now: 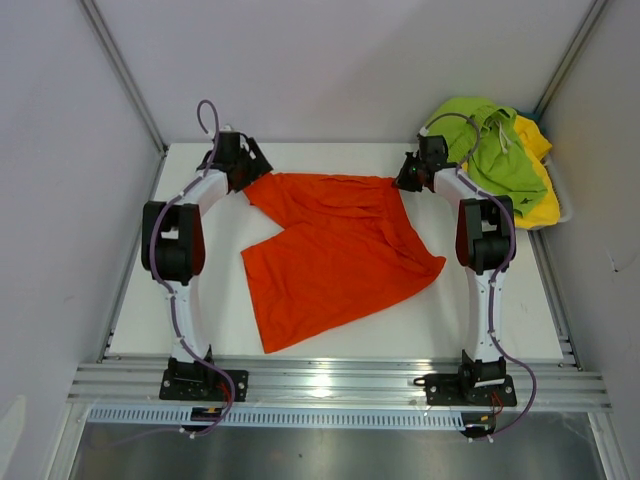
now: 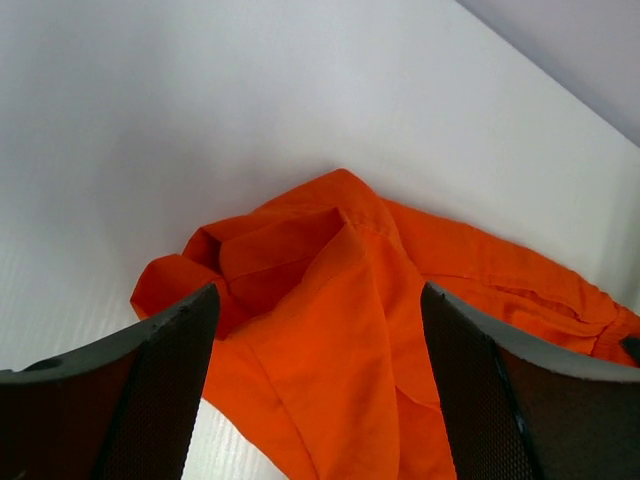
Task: Fold and stack the shorts
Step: Flatten the shorts out
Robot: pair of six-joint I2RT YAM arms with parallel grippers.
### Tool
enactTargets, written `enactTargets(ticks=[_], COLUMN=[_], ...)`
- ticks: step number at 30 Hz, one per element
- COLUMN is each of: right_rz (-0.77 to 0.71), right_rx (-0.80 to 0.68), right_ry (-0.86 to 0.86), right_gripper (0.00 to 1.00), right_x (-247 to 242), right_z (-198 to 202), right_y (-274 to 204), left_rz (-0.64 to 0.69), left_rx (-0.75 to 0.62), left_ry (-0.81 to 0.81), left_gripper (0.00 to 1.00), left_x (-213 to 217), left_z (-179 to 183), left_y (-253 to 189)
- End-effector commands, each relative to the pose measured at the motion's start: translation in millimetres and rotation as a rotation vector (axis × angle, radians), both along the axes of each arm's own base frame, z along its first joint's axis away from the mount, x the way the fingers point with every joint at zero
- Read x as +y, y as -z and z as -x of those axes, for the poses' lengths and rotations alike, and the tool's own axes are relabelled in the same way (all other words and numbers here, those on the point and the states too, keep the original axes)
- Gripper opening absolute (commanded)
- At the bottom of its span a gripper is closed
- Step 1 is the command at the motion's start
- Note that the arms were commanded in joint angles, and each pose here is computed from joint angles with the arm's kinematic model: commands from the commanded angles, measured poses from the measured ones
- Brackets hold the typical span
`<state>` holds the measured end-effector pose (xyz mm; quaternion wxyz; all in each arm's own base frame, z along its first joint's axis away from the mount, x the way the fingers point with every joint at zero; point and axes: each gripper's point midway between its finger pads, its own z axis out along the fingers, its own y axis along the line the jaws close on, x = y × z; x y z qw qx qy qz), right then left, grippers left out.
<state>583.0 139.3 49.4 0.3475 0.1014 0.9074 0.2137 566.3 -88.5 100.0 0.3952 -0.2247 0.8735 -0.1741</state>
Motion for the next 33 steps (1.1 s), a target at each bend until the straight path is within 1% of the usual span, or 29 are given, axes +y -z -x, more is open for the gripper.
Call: enactTargets(ticks=[1,2,5,7,8,10,11,12,13,15,16,17,19,20,21,26,27,29,30,31,33], right_rz=[-0.001,-0.002,-0.006,-0.009,-0.013,-0.02,-0.023,-0.026,-0.033,-0.032,-0.035,-0.036,-0.043,-0.046,-0.047,-0.059,-0.06,-0.071,-0.067,-0.07,-0.083], right_rx=[-0.066,-0.065,-0.069,-0.069,-0.07,-0.067,-0.068,-0.072,-0.072,-0.074,-0.077,-0.082,-0.08,-0.083,-0.087,-0.073,-0.079,-0.084,-0.085,-0.094,-0.091], right_ry=[0.017,0.017,0.015,0.017,0.013,0.018,0.021,0.025,0.028,0.031,0.034,0.037,0.041,0.042,0.041,0.069,0.079,0.107,0.132,0.146,0.18], right_gripper=[0.0,0.0,0.0,0.0,0.0,0.0,0.0,0.0,0.0,0.0,0.0,0.0,0.0,0.0,0.0,0.0,0.0,0.0,0.0,0.0,0.0], right_x=[-4,-5,-4,-4,-2,-4,-5,-7,-7,-7,-8,-9,-8,-9,-8,-11,-13,-17,-23,-25,-32], right_z=[-18,-18,-18,-19,-19,-20,-21,-22,-23,-23,-24,-25,-26,-27,-28,-33,-36,-40,-43,-46,-50], right_y=[-15,-15,-15,-16,-16,-16,-16,-18,-19,-20,-22,-24,-25,-27,-28,-26,-28,-27,-26,-28,-24], left_rz=[-0.003,-0.013,-0.032,-0.035,-0.031,-0.022,-0.019,-0.017,-0.019,-0.017,-0.014,-0.014,-0.007,-0.005,0.0,0.004,0.003,0.012,0.006,0.009,0.024], left_rx=[-0.01,0.005,-0.05,-0.058,-0.055,-0.038,-0.021,-0.019,-0.016,0.0,0.008,-0.005,0.009,0.006,0.023,0.028,0.032,0.025,0.06,0.057,0.142], left_ry=[-0.036,-0.047,-0.032,0.0,0.011,0.026,0.031,0.033,0.034,0.035,0.037,0.04,0.055,0.055,0.062,0.069,0.064,0.05,0.039,0.019,0.017], left_gripper=[0.84,0.84,0.82,0.77,0.71,0.66,0.6,0.58,0.51,0.43,0.37,0.34,0.17,0.06,0.0,0.0,0.0,0.0,0.0,0.0,0.0], left_x=[8,11,13,9,7,5,4,3,3,3,3,3,1,0,-1,-1,1,2,5,8,7], left_z=[9,16,12,10,9,9,13,14,15,23,26,27,34,34,39,55,67,76,89,96,125], left_y=[-12,-3,-16,-17,-16,-8,-1,1,3,11,15,12,19,17,22,17,14,5,11,2,22])
